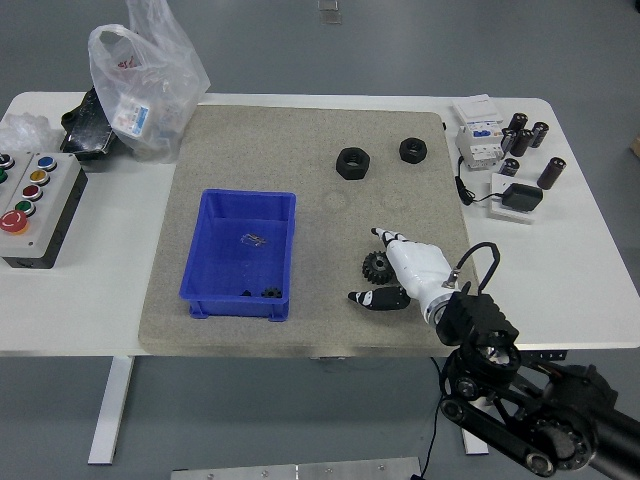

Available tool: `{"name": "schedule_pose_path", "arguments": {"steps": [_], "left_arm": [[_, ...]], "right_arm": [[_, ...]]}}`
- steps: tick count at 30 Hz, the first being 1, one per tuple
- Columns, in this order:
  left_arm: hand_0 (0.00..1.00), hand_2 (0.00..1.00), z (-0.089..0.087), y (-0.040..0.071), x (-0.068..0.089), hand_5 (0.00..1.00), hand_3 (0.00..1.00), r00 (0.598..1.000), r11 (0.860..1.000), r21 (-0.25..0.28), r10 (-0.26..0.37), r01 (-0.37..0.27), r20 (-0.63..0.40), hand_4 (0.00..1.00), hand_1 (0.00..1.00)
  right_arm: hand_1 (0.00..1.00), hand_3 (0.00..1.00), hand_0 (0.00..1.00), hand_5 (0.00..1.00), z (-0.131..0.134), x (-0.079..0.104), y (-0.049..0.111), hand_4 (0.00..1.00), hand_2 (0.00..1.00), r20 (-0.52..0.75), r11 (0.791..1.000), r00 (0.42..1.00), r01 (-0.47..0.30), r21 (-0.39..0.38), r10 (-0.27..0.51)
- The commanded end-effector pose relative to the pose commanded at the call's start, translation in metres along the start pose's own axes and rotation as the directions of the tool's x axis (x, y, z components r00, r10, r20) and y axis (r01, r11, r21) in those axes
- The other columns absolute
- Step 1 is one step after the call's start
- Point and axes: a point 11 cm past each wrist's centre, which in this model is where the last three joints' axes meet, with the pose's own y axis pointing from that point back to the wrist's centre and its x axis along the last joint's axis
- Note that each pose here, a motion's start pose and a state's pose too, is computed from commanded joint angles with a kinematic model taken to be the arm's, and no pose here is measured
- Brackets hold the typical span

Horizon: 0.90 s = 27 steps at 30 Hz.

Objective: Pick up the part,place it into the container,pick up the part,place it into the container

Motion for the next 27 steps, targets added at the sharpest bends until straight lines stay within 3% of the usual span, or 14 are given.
{"name": "schedule_pose_path", "arguments": {"steps": [6, 7, 12, 13, 18, 19, 24, 25, 27], "left_arm": [[0.614, 0.563, -0.001, 0.000, -0.001, 0.395, 0.616, 1.000, 1.000, 0.003, -0.001, 0.001, 0.000, 0.565, 0.586], [0.613, 0.563, 0.000, 0.000, -0.001, 0.391, 0.616, 1.000, 1.000, 0.002, -0.001, 0.001, 0.000, 0.556, 0.586], [0.613, 0.563, 0.001, 0.000, -0.001, 0.391, 0.616, 1.000, 1.000, 0.000, -0.002, 0.002, 0.000, 0.556, 0.586], [0.613, 0.563, 0.001, 0.000, -0.001, 0.396, 0.615, 1.000, 1.000, -0.001, -0.002, 0.002, 0.001, 0.534, 0.585], [0.613, 0.563, 0.001, 0.000, -0.001, 0.396, 0.615, 1.000, 1.000, -0.002, -0.002, 0.002, 0.001, 0.534, 0.585], [0.614, 0.563, 0.001, 0.000, -0.001, 0.404, 0.615, 1.000, 1.000, -0.002, -0.002, 0.002, 0.001, 0.518, 0.586], [0.614, 0.563, 0.002, 0.000, -0.001, 0.404, 0.615, 1.000, 1.000, -0.004, -0.002, 0.002, 0.000, 0.518, 0.586], [0.614, 0.564, 0.002, 0.000, -0.001, 0.408, 0.615, 1.000, 1.000, -0.004, -0.003, 0.003, 0.000, 0.513, 0.586], [0.614, 0.564, 0.002, 0.000, -0.002, 0.408, 0.615, 1.000, 1.000, -0.004, -0.004, 0.004, -0.001, 0.513, 0.586]], "right_arm": [[0.761, 0.996, 0.359, 0.468, 0.007, 0.005, -0.008, 0.932, 0.965, -0.052, 0.999, 0.998, -0.027, -0.027, 0.025], [0.609, 0.817, 0.290, 0.336, 0.008, 0.006, -0.009, 0.658, 0.750, -0.056, 0.999, 0.998, -0.031, -0.029, 0.029], [0.609, 0.817, 0.290, 0.336, 0.009, 0.005, -0.010, 0.658, 0.750, -0.046, 0.998, 0.998, -0.046, -0.032, 0.045], [0.477, 0.608, 0.236, 0.255, 0.009, 0.003, -0.010, 0.133, 0.528, -0.043, 0.999, 0.998, -0.044, -0.032, 0.043], [0.477, 0.608, 0.236, 0.255, 0.009, -0.005, -0.009, 0.133, 0.528, -0.041, 0.999, 0.999, -0.021, -0.032, 0.020], [0.449, 0.542, 0.227, 0.162, 0.009, -0.006, -0.009, 0.105, 0.432, -0.041, 0.999, 0.999, -0.019, -0.032, 0.018], [0.449, 0.542, 0.227, 0.162, 0.007, -0.002, -0.009, 0.105, 0.432, -0.034, 0.999, 0.998, -0.048, -0.025, 0.048], [0.410, 0.393, 0.217, 0.103, 0.007, 0.000, -0.009, 0.185, 0.316, -0.032, 0.998, 0.998, -0.060, -0.023, 0.059], [0.410, 0.393, 0.217, 0.103, 0.005, 0.007, -0.011, 0.185, 0.316, -0.031, 0.996, 0.996, -0.088, -0.014, 0.088]]}}
